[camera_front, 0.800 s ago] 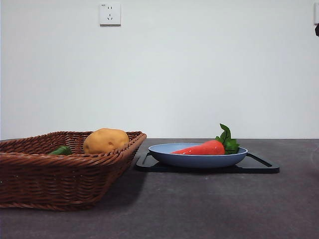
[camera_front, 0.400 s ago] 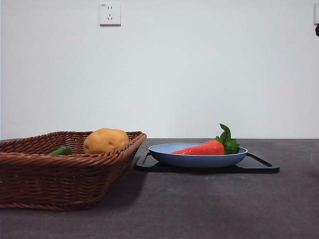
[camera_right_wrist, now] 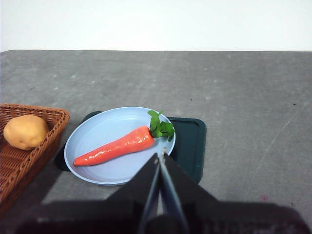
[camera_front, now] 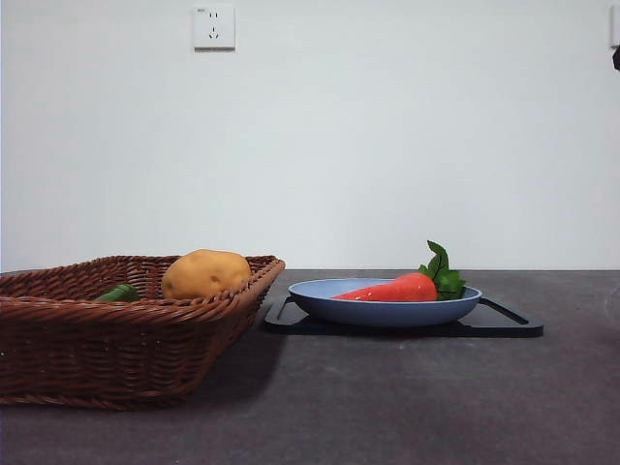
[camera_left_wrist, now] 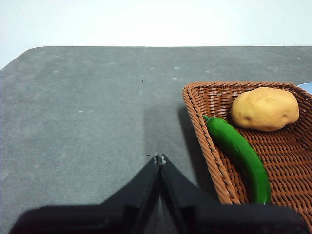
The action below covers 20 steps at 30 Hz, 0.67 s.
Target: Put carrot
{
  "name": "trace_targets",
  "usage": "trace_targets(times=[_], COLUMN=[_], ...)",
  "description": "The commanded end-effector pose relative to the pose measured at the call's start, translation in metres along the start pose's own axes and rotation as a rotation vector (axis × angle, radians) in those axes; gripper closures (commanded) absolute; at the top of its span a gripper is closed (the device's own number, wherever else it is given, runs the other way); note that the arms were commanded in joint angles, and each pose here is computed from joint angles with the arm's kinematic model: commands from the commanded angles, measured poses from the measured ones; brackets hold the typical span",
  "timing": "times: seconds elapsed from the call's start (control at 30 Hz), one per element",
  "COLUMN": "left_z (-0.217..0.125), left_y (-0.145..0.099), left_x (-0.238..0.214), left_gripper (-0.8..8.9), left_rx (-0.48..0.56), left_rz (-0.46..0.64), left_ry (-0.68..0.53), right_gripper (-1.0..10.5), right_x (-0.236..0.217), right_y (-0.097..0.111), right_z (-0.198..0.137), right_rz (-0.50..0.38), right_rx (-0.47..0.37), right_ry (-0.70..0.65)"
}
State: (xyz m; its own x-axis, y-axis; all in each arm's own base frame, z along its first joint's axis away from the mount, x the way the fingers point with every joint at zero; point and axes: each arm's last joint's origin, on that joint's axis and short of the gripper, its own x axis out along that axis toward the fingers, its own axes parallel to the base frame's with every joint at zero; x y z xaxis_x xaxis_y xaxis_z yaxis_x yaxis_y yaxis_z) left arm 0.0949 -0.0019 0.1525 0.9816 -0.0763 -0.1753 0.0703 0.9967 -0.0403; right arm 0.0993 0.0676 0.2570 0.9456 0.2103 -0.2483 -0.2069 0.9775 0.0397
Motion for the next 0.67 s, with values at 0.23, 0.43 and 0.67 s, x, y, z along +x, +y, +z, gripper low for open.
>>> trace_targets(times=[0.23,0.43,0.67], left_z=[-0.003,-0.003,-0.003], left_y=[0.000,0.000,0.000], left_x=[0.001,0.001,0.001], left_gripper=[8.05,8.05,8.05], left_rx=[0.003,0.003,0.003], left_rz=[0.004,0.004,0.003], left_ry=[0.003,0.003,0.003], right_gripper=[9.4,9.4,9.4], right_x=[-0.005,-0.014,-0.009], right_y=[-0.004,-0.024,-0.047], right_z=[0.004,-0.006,-0.040], right_rz=[-0.035,-0.019,0.026], right_rx=[-0.078,-0.038,0.012], right_ry=[-0.029,-0.062,-0.138])
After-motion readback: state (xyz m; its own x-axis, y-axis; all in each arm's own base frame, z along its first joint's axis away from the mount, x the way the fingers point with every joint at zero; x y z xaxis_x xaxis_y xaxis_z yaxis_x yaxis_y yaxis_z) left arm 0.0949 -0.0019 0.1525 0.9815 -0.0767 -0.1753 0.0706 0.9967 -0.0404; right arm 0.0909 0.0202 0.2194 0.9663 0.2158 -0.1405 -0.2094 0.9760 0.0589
